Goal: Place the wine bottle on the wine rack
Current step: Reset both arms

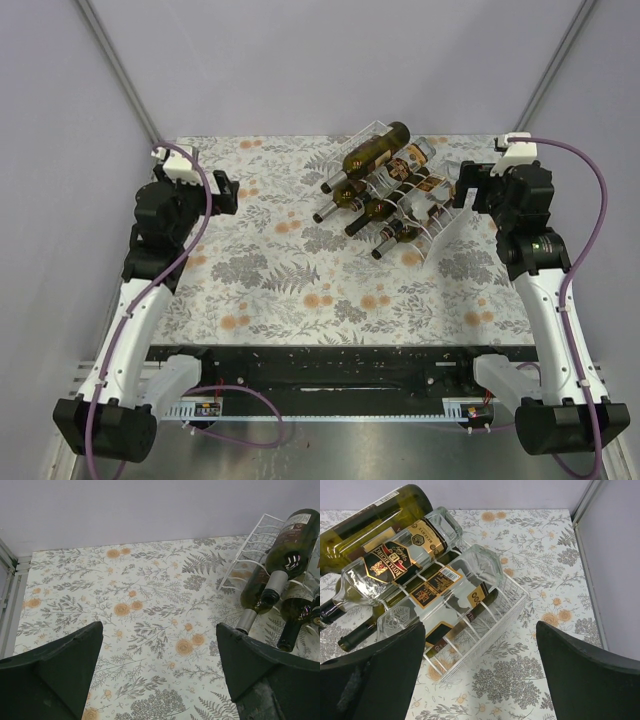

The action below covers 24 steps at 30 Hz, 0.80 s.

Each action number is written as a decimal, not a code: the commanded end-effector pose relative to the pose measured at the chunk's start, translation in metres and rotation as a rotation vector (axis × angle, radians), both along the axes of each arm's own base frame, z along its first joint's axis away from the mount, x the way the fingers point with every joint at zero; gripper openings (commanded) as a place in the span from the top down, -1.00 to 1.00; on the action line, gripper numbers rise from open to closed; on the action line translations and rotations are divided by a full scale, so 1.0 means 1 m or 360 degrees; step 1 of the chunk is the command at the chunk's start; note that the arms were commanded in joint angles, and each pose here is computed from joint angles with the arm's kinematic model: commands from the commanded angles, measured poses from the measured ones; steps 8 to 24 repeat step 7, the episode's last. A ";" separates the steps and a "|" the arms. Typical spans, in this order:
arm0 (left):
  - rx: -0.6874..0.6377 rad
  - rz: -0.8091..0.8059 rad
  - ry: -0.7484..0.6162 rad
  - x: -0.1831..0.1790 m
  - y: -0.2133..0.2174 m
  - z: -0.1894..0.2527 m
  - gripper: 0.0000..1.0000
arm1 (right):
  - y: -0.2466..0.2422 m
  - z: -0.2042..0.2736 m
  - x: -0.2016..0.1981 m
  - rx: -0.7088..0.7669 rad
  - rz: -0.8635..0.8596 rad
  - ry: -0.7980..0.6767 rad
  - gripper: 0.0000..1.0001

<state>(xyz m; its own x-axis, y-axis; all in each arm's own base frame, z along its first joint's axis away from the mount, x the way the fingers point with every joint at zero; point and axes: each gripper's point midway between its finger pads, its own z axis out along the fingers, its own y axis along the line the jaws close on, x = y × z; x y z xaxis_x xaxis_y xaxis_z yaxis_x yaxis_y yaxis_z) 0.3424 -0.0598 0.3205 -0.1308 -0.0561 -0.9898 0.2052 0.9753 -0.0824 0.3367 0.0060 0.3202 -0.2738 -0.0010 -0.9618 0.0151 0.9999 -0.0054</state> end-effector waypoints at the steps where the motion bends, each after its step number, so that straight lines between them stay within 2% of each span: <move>1: -0.0051 0.0022 -0.0144 0.000 0.002 0.022 -0.98 | -0.007 0.018 0.002 -0.0012 -0.0055 -0.0118 -0.99; 24: -0.0053 0.0027 -0.0138 0.002 0.002 0.020 -0.98 | -0.008 0.017 0.003 -0.0030 -0.0056 -0.0115 -0.99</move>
